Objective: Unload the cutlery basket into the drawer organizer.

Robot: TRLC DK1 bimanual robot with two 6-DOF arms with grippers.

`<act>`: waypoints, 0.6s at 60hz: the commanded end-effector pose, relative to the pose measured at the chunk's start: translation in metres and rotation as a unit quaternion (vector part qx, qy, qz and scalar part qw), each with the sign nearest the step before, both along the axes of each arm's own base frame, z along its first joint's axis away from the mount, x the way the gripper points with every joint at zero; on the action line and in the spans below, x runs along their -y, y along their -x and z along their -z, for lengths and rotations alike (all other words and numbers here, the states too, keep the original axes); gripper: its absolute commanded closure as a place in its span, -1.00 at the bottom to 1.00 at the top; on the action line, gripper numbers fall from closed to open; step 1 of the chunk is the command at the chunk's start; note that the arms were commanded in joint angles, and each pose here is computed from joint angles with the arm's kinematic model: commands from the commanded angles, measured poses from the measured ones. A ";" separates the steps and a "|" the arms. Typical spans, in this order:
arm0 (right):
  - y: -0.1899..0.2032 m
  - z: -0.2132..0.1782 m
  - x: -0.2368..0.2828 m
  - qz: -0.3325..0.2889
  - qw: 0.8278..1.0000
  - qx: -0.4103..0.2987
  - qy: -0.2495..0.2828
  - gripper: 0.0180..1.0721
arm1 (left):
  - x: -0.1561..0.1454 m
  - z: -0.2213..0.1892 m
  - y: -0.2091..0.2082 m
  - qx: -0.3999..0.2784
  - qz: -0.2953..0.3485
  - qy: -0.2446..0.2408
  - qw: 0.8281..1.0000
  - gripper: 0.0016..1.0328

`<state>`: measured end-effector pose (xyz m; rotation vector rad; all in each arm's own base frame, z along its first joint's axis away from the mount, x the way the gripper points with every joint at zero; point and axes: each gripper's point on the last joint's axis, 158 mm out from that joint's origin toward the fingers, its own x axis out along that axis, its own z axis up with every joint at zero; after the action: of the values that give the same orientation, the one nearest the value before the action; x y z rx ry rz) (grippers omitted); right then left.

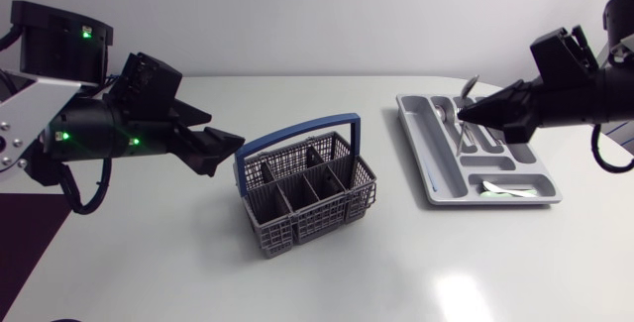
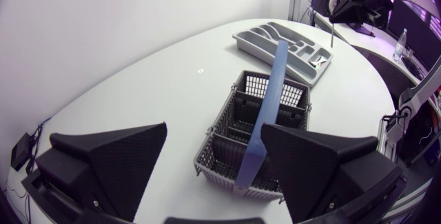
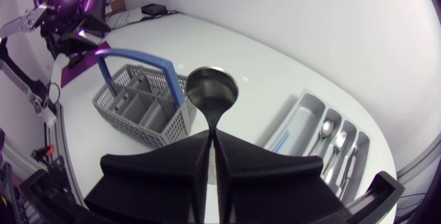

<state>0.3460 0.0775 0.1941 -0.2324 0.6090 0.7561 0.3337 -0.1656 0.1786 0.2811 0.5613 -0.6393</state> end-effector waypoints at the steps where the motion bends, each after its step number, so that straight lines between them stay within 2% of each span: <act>1: 0.010 0.033 0.022 -0.042 0.998 -0.004 0.048 0.85 | -0.008 0.013 0.007 -0.008 -0.001 -0.013 1.000 -0.87; 21: 0.009 0.118 0.110 -0.120 0.976 -0.030 0.177 0.86 | -0.019 0.031 0.014 -0.028 -0.007 -0.028 0.999 -0.87; 29: 0.001 0.137 0.132 -0.152 0.959 -0.024 0.237 0.86 | -0.023 0.035 0.015 -0.028 -0.006 -0.034 0.999 -0.87; 36: -0.013 0.147 0.149 -0.148 0.950 -0.023 0.275 0.86 | -0.025 0.038 0.016 -0.029 -0.006 -0.038 0.999 -0.87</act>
<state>0.3451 -0.0589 0.0479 -0.7485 0.8527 0.8720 0.3210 -0.1461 0.1494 0.3077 0.6272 -0.6190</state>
